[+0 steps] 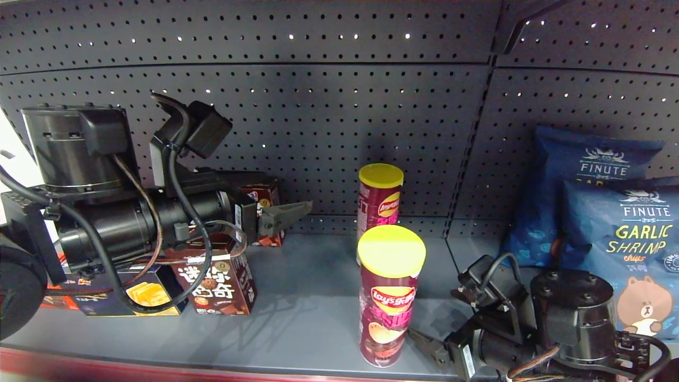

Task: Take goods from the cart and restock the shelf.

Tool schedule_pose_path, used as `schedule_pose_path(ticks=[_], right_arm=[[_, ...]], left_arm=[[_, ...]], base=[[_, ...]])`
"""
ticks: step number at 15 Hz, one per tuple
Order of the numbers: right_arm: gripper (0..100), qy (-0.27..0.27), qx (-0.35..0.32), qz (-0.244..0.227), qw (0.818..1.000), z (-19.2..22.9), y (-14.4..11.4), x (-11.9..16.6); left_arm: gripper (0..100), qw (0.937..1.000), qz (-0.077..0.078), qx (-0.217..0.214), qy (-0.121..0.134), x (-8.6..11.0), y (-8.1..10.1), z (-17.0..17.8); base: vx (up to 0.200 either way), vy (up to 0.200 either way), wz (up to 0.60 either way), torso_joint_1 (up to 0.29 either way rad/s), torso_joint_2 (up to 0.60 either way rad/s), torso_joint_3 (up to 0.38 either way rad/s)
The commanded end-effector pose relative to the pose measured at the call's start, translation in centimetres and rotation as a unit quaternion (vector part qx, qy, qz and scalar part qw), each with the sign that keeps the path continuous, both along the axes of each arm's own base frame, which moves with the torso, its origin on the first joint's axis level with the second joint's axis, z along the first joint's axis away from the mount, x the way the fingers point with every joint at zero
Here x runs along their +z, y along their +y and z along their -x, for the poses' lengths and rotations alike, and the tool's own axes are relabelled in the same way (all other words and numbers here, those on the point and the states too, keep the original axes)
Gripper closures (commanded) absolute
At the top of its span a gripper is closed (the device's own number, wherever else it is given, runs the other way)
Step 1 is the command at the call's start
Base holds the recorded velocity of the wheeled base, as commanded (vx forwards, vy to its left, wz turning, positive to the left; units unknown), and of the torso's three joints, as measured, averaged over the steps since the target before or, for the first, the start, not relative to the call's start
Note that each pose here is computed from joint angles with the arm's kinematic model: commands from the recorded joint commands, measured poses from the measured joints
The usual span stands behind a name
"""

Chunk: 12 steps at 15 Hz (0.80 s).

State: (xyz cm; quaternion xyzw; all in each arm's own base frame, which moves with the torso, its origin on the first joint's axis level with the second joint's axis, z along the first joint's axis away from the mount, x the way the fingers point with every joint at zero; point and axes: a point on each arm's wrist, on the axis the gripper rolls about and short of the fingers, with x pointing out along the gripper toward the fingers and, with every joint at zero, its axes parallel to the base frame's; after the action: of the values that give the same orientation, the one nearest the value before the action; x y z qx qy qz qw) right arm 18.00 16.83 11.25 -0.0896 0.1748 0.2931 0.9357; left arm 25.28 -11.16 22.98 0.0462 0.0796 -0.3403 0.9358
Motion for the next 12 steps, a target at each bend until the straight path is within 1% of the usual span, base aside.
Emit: schedule_pose_path(ticks=[1,3,5,8,10,12], right_arm=[[0,0.001,-0.002,0.002,1.000,0.1,-0.2,-0.1],[0,-0.019,-0.017,-0.017,1.000,0.2,-1.2,1.1],[0,-0.038,-0.025,-0.033,0.998,0.4,-1.6,2.2],[0,-0.035,-0.028,-0.029,0.999,0.6,-1.9,2.0],[0,-0.047,-0.038,-0.040,0.997,0.5,-2.4,2.7],[0,-0.068,-0.054,-0.057,0.995,0.4,-3.2,4.0]], left_arm=[[0,1.0000,0.000,0.001,0.001,-0.1,0.0,0.0],[0,1.0000,0.000,0.001,-0.001,0.1,0.1,0.1],[0,1.0000,0.002,-0.001,-0.006,0.3,0.1,0.4],[0,0.9999,0.001,-0.003,-0.010,0.5,0.1,0.5],[0,0.9997,0.007,-0.001,-0.022,1.2,0.4,1.2],[0,0.9995,0.008,0.000,-0.029,1.4,1.0,2.4]], base=[[0.000,0.000,0.00,0.000,0.00,0.000],[0.000,0.000,0.00,0.000,0.00,0.000],[0.000,0.000,0.00,0.000,0.00,0.000],[0.000,0.000,0.00,0.000,0.00,0.000],[0.000,0.000,0.00,0.000,0.00,0.000],[0.000,0.000,0.00,0.000,0.00,0.000]])
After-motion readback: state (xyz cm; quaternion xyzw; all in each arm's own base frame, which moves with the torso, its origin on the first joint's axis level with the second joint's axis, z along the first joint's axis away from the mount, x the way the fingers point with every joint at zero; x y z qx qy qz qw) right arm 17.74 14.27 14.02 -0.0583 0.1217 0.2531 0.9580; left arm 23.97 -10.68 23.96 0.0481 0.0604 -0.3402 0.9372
